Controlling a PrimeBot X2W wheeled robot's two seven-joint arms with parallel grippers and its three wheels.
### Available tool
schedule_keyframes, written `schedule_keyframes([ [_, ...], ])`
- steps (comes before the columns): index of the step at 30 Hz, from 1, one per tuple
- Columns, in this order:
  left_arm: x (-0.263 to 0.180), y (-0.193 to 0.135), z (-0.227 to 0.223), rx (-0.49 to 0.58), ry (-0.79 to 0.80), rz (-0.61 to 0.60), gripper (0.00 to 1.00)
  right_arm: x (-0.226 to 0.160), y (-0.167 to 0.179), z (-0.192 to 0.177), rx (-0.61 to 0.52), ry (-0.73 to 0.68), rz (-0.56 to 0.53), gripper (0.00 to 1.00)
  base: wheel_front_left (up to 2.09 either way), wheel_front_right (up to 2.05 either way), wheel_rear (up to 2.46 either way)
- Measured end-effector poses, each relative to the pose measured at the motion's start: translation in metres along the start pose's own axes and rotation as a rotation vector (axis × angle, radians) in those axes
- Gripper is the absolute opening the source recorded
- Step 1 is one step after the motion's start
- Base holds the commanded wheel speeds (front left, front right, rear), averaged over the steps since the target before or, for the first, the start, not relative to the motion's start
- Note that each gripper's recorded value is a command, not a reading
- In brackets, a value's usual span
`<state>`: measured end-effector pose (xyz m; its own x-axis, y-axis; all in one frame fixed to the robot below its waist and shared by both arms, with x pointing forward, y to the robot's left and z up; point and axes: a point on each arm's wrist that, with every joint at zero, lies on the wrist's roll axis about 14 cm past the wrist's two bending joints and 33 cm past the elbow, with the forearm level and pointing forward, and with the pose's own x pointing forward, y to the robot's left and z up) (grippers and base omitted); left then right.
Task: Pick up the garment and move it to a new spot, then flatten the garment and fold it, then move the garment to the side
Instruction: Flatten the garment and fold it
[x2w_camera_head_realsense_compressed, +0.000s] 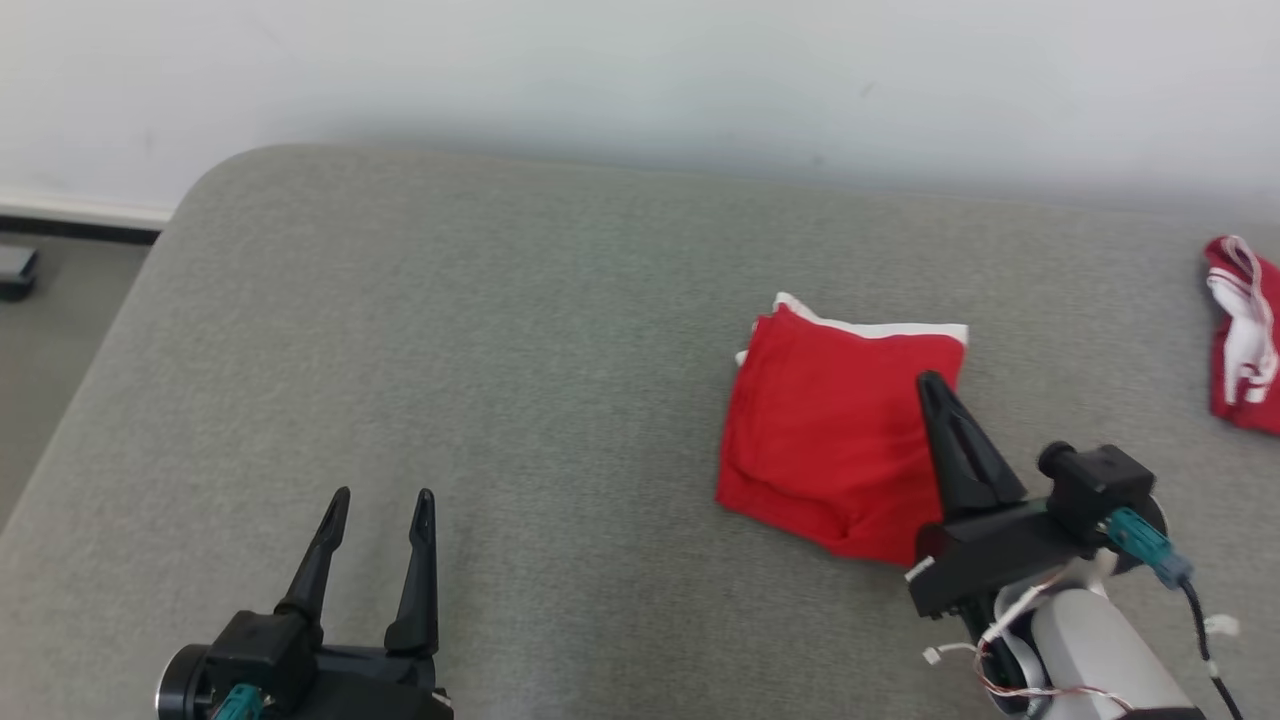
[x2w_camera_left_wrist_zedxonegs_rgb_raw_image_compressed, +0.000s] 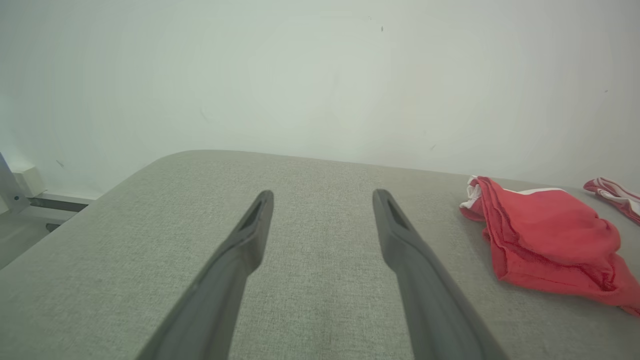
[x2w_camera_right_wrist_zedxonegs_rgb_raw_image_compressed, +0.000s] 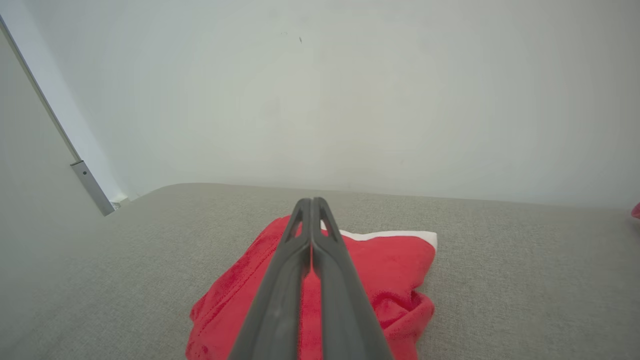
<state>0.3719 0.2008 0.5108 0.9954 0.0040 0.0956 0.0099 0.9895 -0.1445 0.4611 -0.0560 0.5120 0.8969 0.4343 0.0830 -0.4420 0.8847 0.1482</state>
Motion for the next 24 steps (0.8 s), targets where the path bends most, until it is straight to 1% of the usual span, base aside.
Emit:
schedule_keyframes([
  [8,0.008,-0.023,-0.001,-0.005,-0.002,-0.074,1.00,-0.051,-0.043,0.013,-0.025,-0.033,-0.149,0.00,0.00,0.00,0.00],
  [9,0.008,-0.023,-0.001,-0.005,-0.002,-0.074,1.00,-0.051,-0.043,0.013,-0.025,-0.033,-0.149,0.16,0.00,0.00,0.00],
  [10,0.009,-0.026,-0.001,-0.006,-0.002,-0.083,1.00,-0.057,-0.047,0.015,-0.026,-0.038,-0.168,0.67,0.00,0.00,0.00],
  [11,0.009,-0.029,-0.001,-0.008,-0.003,-0.092,1.00,-0.063,-0.051,0.017,-0.029,-0.044,-0.183,1.00,0.00,0.00,0.00],
  [17,0.008,-0.040,0.002,0.001,-0.014,-0.128,1.00,-0.097,-0.064,0.024,-0.021,-0.073,-0.270,1.00,0.00,0.00,0.00],
  [24,-0.001,-0.039,0.007,0.020,-0.023,-0.136,1.00,-0.127,-0.063,0.024,-0.008,-0.084,-0.321,1.00,0.00,0.00,0.00],
])
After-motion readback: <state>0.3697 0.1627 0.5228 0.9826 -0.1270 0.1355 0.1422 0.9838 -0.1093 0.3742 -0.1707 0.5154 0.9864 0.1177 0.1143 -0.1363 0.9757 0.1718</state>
